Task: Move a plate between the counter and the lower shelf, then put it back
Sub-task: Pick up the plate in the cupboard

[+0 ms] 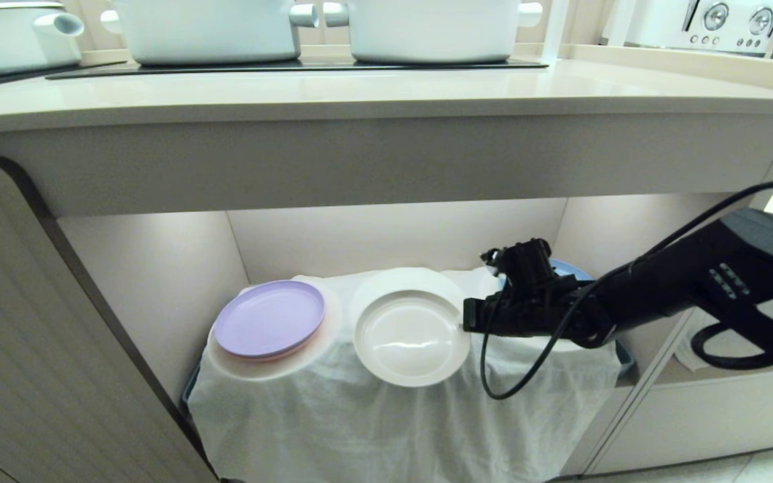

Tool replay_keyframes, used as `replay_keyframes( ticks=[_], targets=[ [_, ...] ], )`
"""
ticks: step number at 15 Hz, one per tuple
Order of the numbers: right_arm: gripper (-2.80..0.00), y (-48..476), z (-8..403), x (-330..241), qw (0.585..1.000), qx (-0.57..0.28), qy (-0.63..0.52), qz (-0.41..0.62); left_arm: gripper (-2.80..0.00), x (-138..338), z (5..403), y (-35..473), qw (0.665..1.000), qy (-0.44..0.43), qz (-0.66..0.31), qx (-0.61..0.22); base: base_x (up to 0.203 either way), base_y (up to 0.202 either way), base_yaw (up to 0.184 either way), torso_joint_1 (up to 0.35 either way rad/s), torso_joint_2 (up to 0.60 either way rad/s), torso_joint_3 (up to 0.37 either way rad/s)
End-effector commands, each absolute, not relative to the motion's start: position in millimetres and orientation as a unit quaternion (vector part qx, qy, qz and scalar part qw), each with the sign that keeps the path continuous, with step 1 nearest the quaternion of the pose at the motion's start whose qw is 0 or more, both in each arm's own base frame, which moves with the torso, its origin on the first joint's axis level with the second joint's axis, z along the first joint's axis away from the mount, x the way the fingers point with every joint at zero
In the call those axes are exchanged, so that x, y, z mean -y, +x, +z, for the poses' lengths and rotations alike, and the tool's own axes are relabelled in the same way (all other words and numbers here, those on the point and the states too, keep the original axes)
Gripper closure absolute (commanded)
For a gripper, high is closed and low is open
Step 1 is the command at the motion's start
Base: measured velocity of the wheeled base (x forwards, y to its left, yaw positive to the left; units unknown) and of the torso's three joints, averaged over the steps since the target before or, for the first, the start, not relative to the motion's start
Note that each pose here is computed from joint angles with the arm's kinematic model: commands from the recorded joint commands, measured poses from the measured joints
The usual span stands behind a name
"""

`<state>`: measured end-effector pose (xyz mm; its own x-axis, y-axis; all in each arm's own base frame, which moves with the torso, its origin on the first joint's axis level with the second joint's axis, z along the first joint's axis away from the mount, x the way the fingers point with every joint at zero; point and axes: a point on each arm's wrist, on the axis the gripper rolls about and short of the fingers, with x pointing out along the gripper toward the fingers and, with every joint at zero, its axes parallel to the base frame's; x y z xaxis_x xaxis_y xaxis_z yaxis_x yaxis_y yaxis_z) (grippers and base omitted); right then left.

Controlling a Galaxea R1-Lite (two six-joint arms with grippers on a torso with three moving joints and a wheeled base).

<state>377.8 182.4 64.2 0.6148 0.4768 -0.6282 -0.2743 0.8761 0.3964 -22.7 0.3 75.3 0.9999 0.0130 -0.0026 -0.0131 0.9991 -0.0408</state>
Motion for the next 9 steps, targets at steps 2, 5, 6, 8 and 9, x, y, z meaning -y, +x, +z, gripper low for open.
replay_keyframes(
  ticks=[2,5,6,8,9],
  targets=[
    [0.00,369,75,-168,0.891,-0.383,0.137,0.202,0.00,0,75,-23,1.000,-0.021,0.007,-0.001,0.000,0.000,0.000,0.000,0.00,0.000],
    [0.00,361,76,-156,0.891,-0.387,0.138,0.192,0.00,0,75,-23,1.000,-0.021,0.007,-0.001,0.000,0.000,0.000,0.000,0.00,0.000],
    [0.00,358,77,-153,0.891,-0.388,0.138,0.190,0.00,0,75,-23,1.000,-0.021,0.007,-0.001,0.000,0.000,0.000,0.000,0.00,0.000],
    [0.00,349,76,-146,0.890,-0.396,0.134,0.184,0.00,0,75,-23,1.000,-0.021,0.007,-0.001,0.000,0.000,0.000,0.000,0.00,0.000],
    [0.00,345,76,-142,0.889,-0.399,0.130,0.182,0.00,0,75,-23,1.000,-0.021,0.007,-0.001,0.000,0.000,0.000,0.000,0.00,0.000]
  ],
)
